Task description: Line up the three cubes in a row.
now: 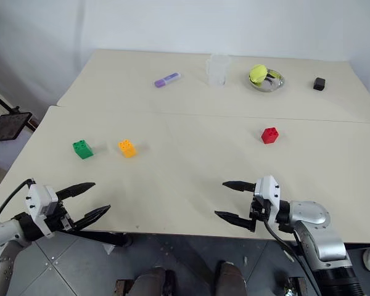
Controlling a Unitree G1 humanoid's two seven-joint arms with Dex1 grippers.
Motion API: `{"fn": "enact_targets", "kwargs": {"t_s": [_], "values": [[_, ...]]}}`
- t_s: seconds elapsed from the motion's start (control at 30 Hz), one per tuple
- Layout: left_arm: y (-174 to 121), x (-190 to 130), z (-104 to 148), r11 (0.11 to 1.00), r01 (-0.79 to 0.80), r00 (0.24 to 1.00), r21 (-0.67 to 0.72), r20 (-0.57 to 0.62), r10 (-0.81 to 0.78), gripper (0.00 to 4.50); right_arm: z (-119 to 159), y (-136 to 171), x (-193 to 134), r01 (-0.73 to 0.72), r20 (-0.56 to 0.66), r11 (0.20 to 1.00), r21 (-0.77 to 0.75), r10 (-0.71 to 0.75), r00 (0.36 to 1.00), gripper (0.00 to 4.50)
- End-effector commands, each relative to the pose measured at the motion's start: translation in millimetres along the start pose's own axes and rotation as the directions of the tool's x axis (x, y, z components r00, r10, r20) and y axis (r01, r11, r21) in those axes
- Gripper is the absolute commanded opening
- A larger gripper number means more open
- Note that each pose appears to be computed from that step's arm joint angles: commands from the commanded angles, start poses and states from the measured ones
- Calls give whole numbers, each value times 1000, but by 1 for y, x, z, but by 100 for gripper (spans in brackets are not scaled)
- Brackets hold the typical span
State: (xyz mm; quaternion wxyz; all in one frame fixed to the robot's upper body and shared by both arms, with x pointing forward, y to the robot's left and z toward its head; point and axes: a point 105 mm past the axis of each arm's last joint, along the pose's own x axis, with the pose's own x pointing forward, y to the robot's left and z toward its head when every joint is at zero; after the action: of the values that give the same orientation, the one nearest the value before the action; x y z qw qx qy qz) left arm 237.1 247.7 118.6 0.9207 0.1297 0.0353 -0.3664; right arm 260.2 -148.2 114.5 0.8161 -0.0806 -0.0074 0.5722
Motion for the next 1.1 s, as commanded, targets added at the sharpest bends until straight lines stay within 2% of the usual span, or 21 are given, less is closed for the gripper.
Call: {"fn": "enact_targets", "kwargs": {"t_s": [0.03, 0.2, 0.27, 0.37, 0.43, 0.5, 0.57, 0.77, 0.93, 1.0, 1.1], "values": [[6, -2, 6, 999, -31, 999, 33, 11, 31, 436, 8, -3, 0, 23, 31, 999, -31, -22, 999, 450], [-16, 23, 24, 991, 127, 988, 36, 84, -130, 436, 20, -36, -34, 382, 111, 924, -13, -378, 919, 450], [-28, 43, 42, 983, 178, 966, 50, 182, -185, 436, 17, -51, -67, 575, 116, 818, -3, -570, 813, 450], [-37, 59, 57, 977, 208, 941, 56, 261, -215, 436, 12, -60, -95, 721, 113, 693, 11, -717, 687, 450], [-43, 76, 67, 972, 233, 915, 31, 331, -230, 436, 5, -68, -115, 819, 94, 574, 13, -816, 571, 450], [-45, 85, 73, 969, 248, 900, 15, 367, -236, 436, 2, -72, -122, 858, 88, 513, 14, -856, 510, 450], [-45, 89, 75, 963, 269, 891, -10, 383, -245, 436, 9, -90, -116, 886, 81, 463, 22, -884, 460, 450], [-46, 92, 72, 947, 319, 890, -27, 353, -290, 436, 37, -153, -85, 897, -13, 442, 4, -897, 442, 450], [-45, 94, 66, 948, 317, 898, -20, 328, -293, 436, 36, -189, -61, 896, -139, 443, 21, -886, 442, 450], [-45, 93, 64, 949, 313, 901, -19, 321, -291, 436, 27, -198, -52, 895, -207, 445, 22, -874, 440, 450], [-45, 92, 62, 954, 300, 906, -18, 318, -279, 436, 19, -208, -49, 902, -233, 433, 4, -876, 422, 450]]}}
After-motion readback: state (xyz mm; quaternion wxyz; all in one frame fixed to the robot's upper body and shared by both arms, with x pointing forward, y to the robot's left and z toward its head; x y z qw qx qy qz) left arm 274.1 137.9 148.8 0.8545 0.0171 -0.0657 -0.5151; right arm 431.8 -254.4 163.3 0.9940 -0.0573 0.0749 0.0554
